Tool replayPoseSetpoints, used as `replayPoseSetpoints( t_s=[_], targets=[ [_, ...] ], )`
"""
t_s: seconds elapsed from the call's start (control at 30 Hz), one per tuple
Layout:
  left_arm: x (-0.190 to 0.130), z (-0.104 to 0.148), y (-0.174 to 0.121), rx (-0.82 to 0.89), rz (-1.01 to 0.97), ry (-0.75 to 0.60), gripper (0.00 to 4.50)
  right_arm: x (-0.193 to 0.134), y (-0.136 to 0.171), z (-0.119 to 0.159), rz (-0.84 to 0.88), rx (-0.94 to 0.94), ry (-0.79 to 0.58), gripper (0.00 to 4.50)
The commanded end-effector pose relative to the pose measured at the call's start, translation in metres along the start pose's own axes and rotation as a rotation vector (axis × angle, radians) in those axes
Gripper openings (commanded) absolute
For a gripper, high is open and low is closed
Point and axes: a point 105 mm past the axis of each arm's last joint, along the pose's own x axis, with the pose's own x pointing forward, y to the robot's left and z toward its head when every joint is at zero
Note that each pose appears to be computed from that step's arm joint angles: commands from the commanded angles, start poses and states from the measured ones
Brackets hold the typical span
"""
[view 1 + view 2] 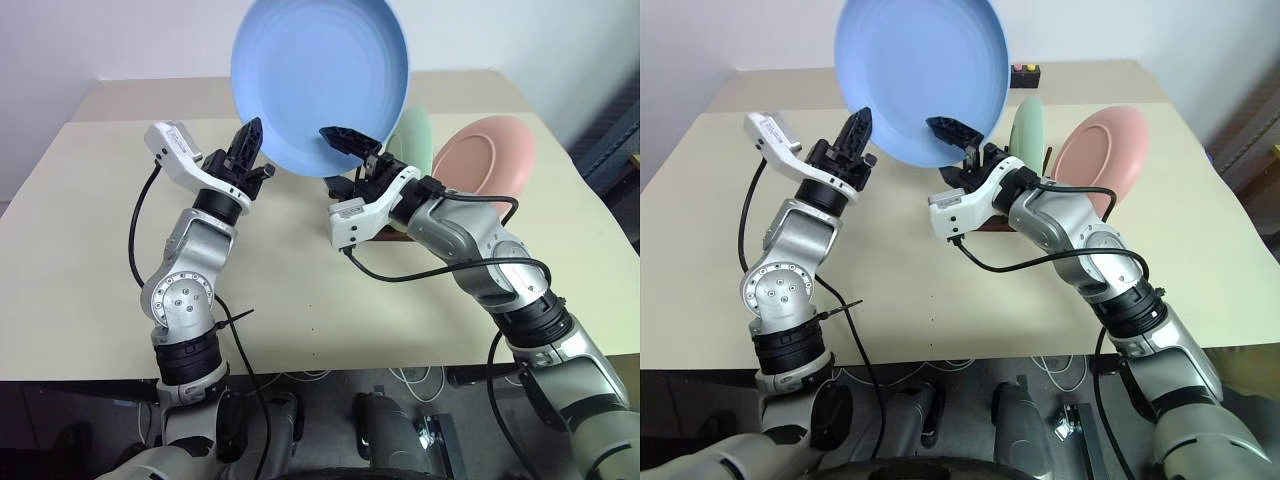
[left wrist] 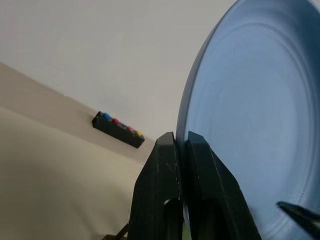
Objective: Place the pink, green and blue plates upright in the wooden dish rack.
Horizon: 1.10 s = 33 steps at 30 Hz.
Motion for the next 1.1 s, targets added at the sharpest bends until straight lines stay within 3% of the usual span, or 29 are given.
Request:
replayPoseSetpoints(
  t_s=[0.03,0.13,0.23,0.33,0.47,0.57,0.63,0.8,1.0,1.1],
  targets=[
    [-0.001,0.011,-0.011,0.042,-0.026,-0.046,0.00,0.000,-0.022,0.000,-0.072,-0.013,0.000,1.78],
    [0.000,0.010,-0.012,0.037,-0.034,-0.041,0.00,0.000,-0.024,-0.001,-0.080,-0.015,0.004,0.22],
    [-0.001,0.007,-0.014,0.024,-0.052,-0.024,0.00,-0.001,-0.025,0.000,-0.088,-0.012,0.004,0.05],
    [-0.003,0.009,-0.019,-0.040,-0.097,-0.029,0.94,-0.003,-0.028,-0.003,-0.102,-0.012,0.014,0.00],
    [-0.006,0.015,-0.014,-0.022,-0.109,-0.038,2.90,-0.005,-0.040,-0.009,-0.151,-0.015,0.032,0.00],
    [-0.009,0.020,0.020,-0.003,-0.039,-0.033,4.40,-0.008,-0.071,-0.014,-0.242,-0.024,0.043,0.00],
    [-0.009,0.028,0.029,-0.002,-0.046,-0.043,4.47,-0.011,-0.091,-0.017,-0.312,-0.005,0.049,0.00],
    [-0.007,0.040,0.037,0.097,-0.066,-0.034,4.47,-0.020,-0.128,-0.022,-0.487,0.312,-0.004,0.00],
    [-0.009,0.036,0.029,0.165,-0.180,0.027,4.47,-0.030,-0.157,-0.029,-0.606,1.038,-0.250,0.00],
    [-0.011,0.037,0.027,0.191,-0.224,0.047,4.47,-0.035,-0.164,-0.035,-0.618,1.287,-0.351,0.00]
  ],
)
